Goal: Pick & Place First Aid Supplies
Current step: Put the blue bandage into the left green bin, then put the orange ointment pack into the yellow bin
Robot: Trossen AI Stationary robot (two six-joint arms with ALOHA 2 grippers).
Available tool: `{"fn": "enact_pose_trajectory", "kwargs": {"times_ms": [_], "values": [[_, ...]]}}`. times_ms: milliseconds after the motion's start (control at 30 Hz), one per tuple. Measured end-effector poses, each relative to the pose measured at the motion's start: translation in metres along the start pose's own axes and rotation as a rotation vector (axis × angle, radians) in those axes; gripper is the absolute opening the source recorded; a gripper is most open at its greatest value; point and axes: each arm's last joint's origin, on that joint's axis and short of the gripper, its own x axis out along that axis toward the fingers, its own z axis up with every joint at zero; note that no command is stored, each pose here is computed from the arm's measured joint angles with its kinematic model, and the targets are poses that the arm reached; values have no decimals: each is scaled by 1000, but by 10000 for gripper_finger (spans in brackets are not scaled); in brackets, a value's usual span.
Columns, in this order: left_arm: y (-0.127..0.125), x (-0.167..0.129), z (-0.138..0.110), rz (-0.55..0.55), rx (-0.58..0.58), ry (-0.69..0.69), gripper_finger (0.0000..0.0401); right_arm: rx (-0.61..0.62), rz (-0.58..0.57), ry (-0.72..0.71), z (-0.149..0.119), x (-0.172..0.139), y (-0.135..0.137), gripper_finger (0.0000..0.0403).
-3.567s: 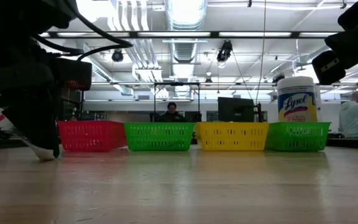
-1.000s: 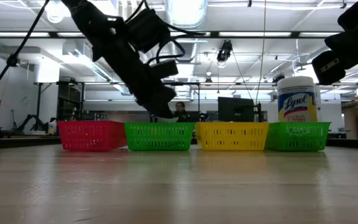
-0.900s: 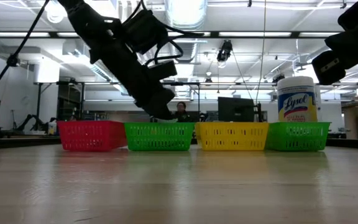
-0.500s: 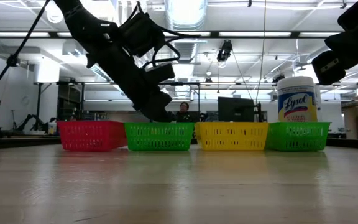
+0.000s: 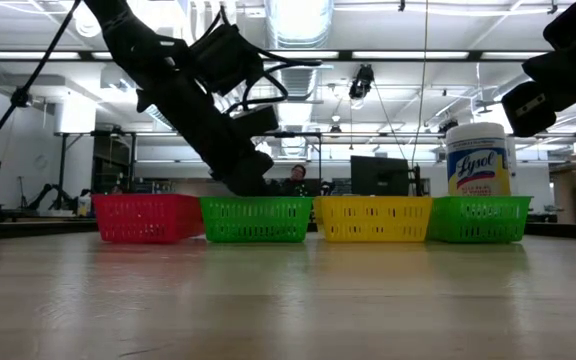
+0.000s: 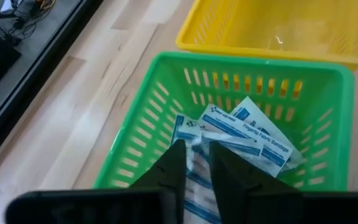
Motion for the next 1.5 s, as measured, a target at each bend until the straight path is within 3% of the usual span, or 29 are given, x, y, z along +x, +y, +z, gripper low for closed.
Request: {"fn": "enact_pose_trajectory", "kwargs": {"times_ms": [367, 500, 733, 1000, 1233, 1400, 1500], "values": [[1, -1, 7, 12, 13, -17, 120, 0, 0, 0, 0, 0, 0, 8], [2, -2, 13, 20, 14, -32, 123, 0, 0, 0, 0, 0, 0, 8], [3, -3, -2, 34, 81, 113, 114, -2, 0, 0, 0, 0, 0, 8], [4, -3, -1, 70, 96, 111, 113, -2, 0, 0, 0, 0, 0, 8], [10, -14, 24, 143, 79, 37, 113, -5, -1, 0, 0, 0, 0, 8], [15, -32, 46, 132, 43, -2, 113, -8, 0, 1, 0, 0, 0, 8], [15, -50, 57, 66, -12, -9, 113, -10, -2, 3, 0, 0, 0, 8]]}}
